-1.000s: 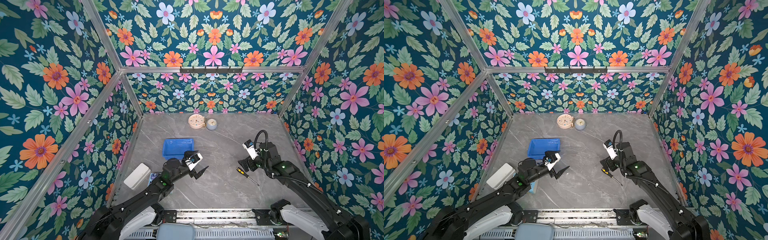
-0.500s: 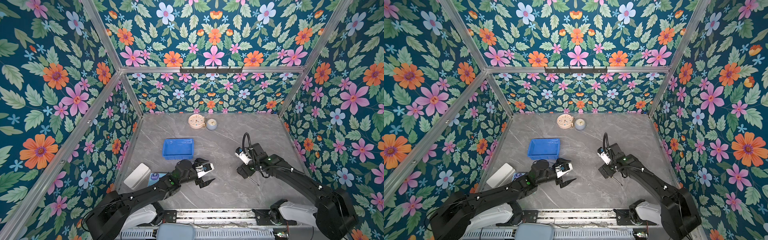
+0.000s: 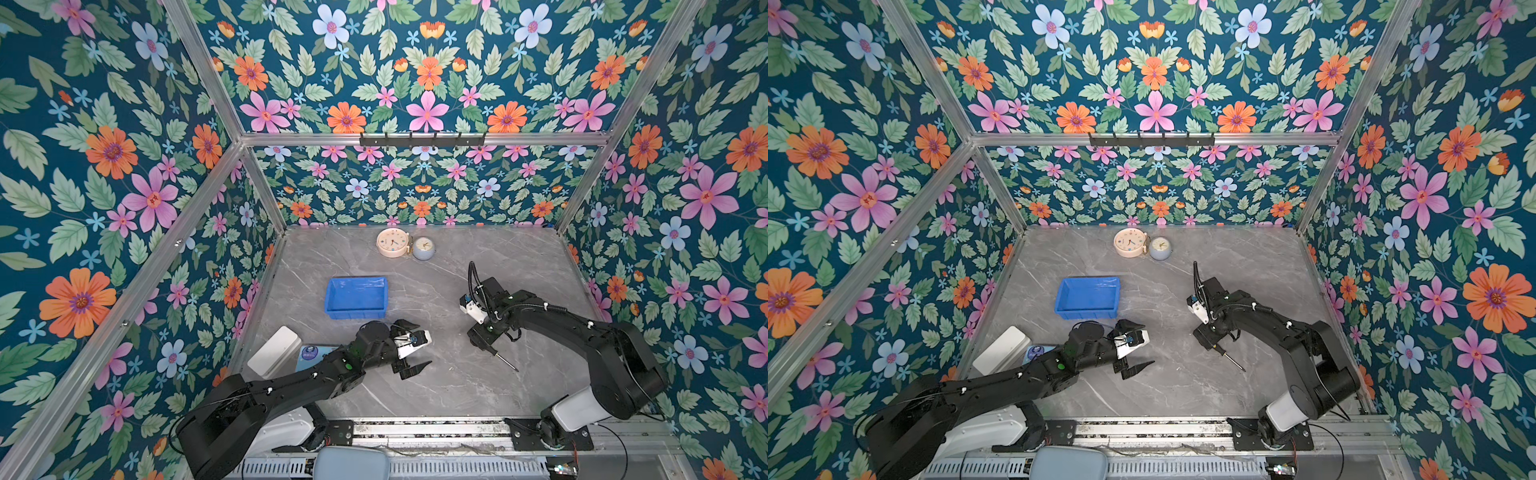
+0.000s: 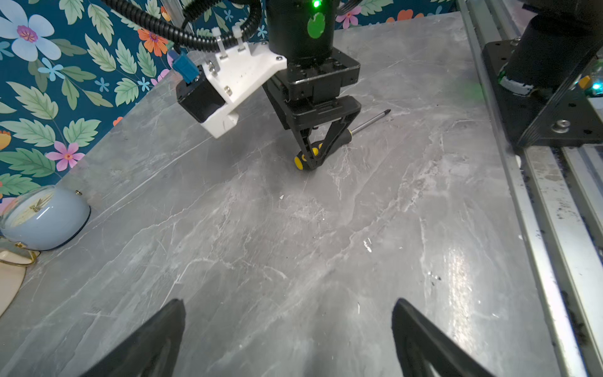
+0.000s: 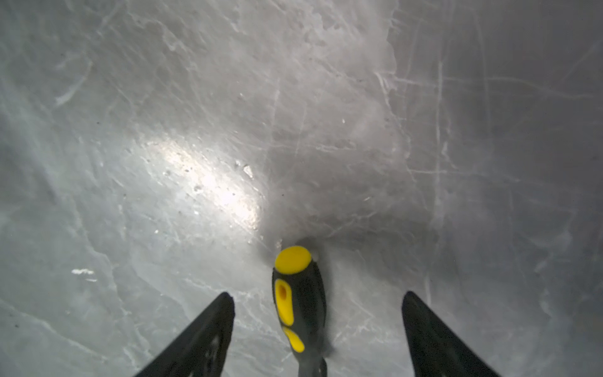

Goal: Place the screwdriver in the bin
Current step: 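Close the right gripper on the yellow-and-black screwdriver handle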

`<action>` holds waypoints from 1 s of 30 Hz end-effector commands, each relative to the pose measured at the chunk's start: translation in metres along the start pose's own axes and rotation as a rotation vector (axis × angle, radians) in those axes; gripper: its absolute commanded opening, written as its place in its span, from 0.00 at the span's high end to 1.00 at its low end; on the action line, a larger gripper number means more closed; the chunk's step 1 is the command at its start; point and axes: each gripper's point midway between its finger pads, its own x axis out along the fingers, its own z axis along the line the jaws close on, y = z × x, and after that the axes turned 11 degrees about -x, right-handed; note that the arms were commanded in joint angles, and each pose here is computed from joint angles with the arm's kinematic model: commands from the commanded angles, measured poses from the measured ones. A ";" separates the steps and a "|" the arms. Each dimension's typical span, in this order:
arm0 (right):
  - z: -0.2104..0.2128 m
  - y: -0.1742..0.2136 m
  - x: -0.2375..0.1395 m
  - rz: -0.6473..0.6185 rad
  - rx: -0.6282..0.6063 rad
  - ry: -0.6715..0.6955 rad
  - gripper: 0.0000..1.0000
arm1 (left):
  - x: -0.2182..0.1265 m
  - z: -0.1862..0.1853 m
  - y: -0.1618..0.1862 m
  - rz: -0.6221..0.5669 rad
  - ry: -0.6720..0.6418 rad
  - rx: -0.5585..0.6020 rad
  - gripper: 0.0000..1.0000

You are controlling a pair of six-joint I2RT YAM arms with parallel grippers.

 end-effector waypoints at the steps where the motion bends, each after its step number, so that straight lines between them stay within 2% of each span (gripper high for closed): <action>1: 0.000 0.007 0.004 0.060 -0.002 0.003 0.23 | -0.001 0.003 -0.003 -0.020 -0.016 0.007 0.00; 9: 0.000 0.013 0.017 0.121 0.019 0.000 0.37 | -0.002 0.003 0.001 -0.018 -0.030 -0.002 0.00; 12: 0.003 0.018 0.028 0.153 0.023 -0.017 0.50 | -0.005 0.003 0.003 -0.019 -0.035 -0.006 0.00; 16: 0.004 0.019 0.031 0.159 0.032 -0.019 0.60 | -0.008 0.002 0.007 -0.017 -0.041 -0.011 0.00; 25: 0.001 0.017 0.027 0.148 0.030 -0.001 0.89 | -0.009 0.004 0.008 -0.023 -0.057 -0.020 0.00; 30: -0.002 0.011 0.023 0.119 0.032 0.015 0.99 | -0.007 0.006 0.007 -0.028 -0.063 -0.024 0.00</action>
